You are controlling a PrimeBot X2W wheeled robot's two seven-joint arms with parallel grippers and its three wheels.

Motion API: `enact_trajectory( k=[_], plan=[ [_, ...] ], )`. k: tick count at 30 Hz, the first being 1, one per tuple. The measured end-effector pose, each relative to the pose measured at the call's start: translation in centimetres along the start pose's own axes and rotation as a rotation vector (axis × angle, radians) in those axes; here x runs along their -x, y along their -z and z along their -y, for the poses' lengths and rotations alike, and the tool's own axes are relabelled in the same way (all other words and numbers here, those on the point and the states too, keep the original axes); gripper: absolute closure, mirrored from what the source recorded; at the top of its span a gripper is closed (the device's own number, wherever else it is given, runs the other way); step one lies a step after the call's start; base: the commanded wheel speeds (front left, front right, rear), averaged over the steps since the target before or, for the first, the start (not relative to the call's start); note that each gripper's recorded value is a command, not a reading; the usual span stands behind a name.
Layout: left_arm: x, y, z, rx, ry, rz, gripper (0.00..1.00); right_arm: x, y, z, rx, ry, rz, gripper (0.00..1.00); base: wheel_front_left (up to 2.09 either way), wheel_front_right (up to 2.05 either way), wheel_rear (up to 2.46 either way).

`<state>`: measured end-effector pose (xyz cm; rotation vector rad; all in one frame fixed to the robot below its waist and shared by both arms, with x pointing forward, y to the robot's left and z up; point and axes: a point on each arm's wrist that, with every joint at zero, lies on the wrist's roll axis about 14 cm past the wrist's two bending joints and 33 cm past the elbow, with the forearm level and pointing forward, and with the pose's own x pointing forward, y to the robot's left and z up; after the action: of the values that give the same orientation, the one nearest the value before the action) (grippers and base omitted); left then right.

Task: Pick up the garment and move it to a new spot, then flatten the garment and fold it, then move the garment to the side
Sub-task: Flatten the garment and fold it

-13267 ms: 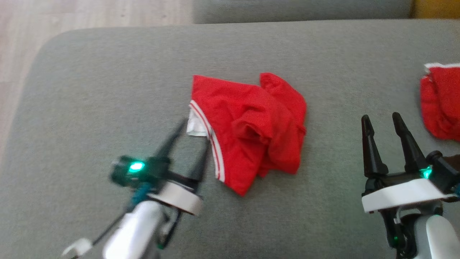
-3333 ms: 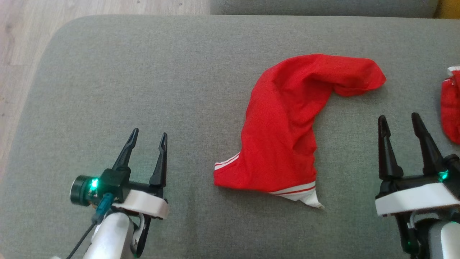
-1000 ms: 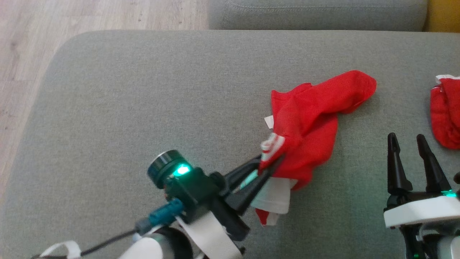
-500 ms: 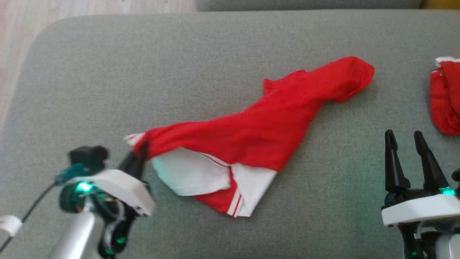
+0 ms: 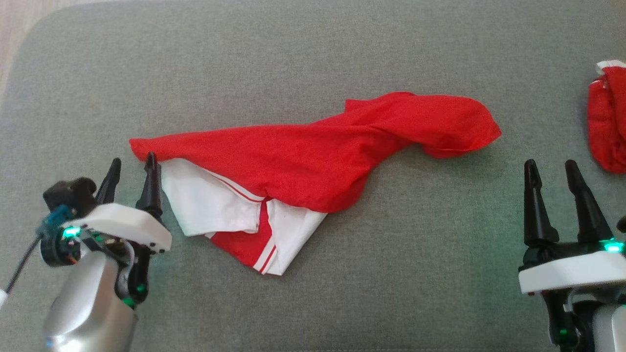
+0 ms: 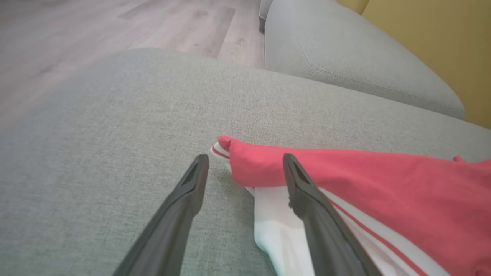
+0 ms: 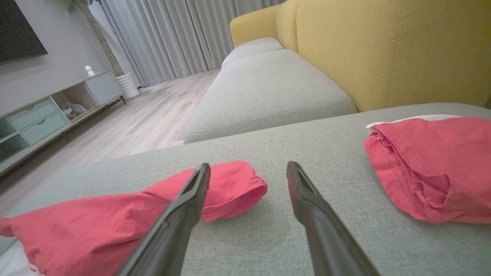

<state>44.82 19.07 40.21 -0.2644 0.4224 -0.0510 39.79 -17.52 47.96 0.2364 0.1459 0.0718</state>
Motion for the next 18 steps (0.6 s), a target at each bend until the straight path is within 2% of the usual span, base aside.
enact_trajectory(
  k=[6,9,13,18],
  plan=[
    [1.1,-3.1,-0.2,-0.102,-0.049,0.203,0.0,0.0,-1.3,-1.1,0.027,-0.031,0.038,0.0,0.0,0.0,0.0],
    [2.4,-4.9,0.0,-0.189,-0.072,0.294,0.0,-0.1,-2.0,-1.9,0.049,-0.055,0.048,0.0,0.0,0.0,0.0],
    [4.4,-6.7,1.6,-0.272,-0.05,0.391,0.0,0.0,-2.7,-3.1,0.07,-0.087,0.06,0.0,0.0,0.0,0.0],
    [6.9,-7.0,3.8,-0.311,-0.009,0.442,0.0,0.3,-3.2,-4.0,0.081,-0.111,0.061,0.0,0.0,0.0,0.0]
  ],
)
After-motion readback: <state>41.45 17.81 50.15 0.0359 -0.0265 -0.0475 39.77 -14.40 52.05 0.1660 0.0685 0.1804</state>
